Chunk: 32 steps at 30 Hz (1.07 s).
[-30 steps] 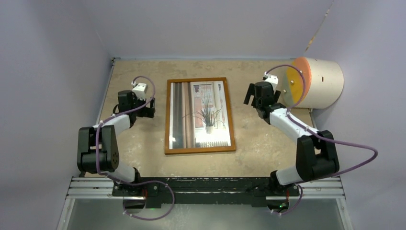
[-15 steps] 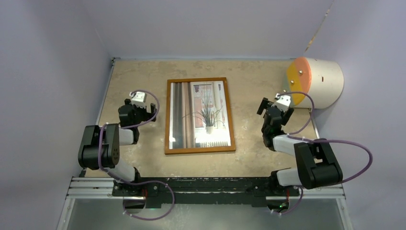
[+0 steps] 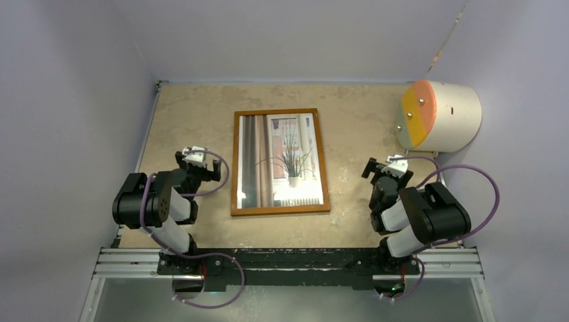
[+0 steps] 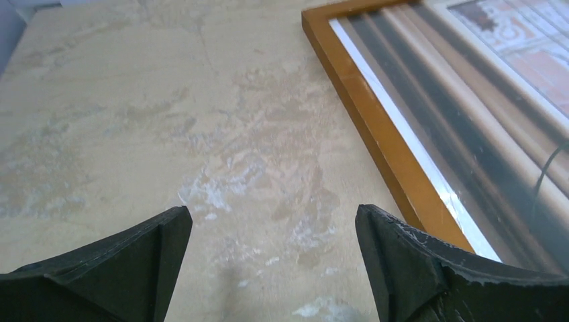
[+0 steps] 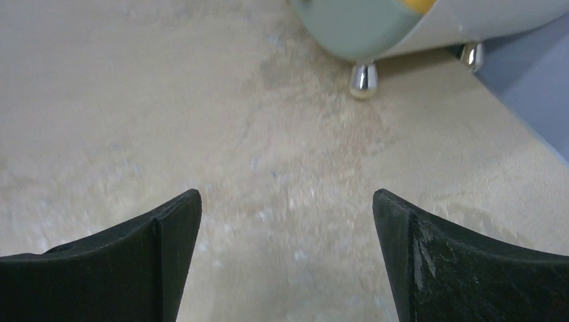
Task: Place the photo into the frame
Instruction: Reset both arms
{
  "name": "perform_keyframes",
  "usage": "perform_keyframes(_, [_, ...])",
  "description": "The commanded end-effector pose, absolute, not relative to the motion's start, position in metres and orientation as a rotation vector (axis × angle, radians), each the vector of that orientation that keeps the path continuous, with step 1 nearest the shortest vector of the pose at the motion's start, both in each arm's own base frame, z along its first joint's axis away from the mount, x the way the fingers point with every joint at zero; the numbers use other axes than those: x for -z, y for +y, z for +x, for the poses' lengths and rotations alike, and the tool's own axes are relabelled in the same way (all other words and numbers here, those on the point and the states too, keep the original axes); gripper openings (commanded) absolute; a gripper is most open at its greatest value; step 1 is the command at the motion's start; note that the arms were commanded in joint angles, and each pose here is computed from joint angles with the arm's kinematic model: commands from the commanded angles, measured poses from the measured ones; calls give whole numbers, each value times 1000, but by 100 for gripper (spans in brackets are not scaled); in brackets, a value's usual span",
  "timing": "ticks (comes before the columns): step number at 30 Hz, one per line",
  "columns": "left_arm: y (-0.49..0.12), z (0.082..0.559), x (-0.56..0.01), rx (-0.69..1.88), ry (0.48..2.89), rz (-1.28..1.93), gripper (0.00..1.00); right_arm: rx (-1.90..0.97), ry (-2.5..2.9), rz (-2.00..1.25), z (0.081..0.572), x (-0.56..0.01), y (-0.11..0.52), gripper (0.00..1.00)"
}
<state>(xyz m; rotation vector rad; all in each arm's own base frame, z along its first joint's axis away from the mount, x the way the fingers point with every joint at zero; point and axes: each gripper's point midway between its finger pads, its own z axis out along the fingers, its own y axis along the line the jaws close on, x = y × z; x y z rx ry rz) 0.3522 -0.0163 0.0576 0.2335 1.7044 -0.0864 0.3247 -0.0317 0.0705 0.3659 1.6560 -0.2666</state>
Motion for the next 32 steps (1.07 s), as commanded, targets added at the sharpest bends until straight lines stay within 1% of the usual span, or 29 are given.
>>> perform_keyframes(1, [-18, 369, -89, 62, 1590, 255, 100, 133, 1394, 257, 329, -130, -14, 99])
perform_keyframes(3, [-14, 383, -89, 44, 1623, 229, 100, 160, 1403, 248, 340, -127, -14, 99])
perform_keyframes(5, [-17, 387, -85, 21, 1643, 234, 100, 181, 1476, 248, 350, -116, -13, 99])
perform_keyframes(8, [-16, 387, -84, 5, 1647, 227, 100, 182, 1661, 276, 380, -87, -15, 99])
perform_keyframes(9, [-17, 387, -85, 6, 1644, 228, 100, 144, 1647, 278, 379, -89, -18, 99])
perform_keyframes(11, [-16, 386, -85, 4, 1652, 230, 100, 170, 1635, 302, 380, -92, -26, 99])
perform_keyframes(32, [-20, 389, -84, -34, 1661, 220, 100, 170, 1604, 303, 378, -98, -27, 99])
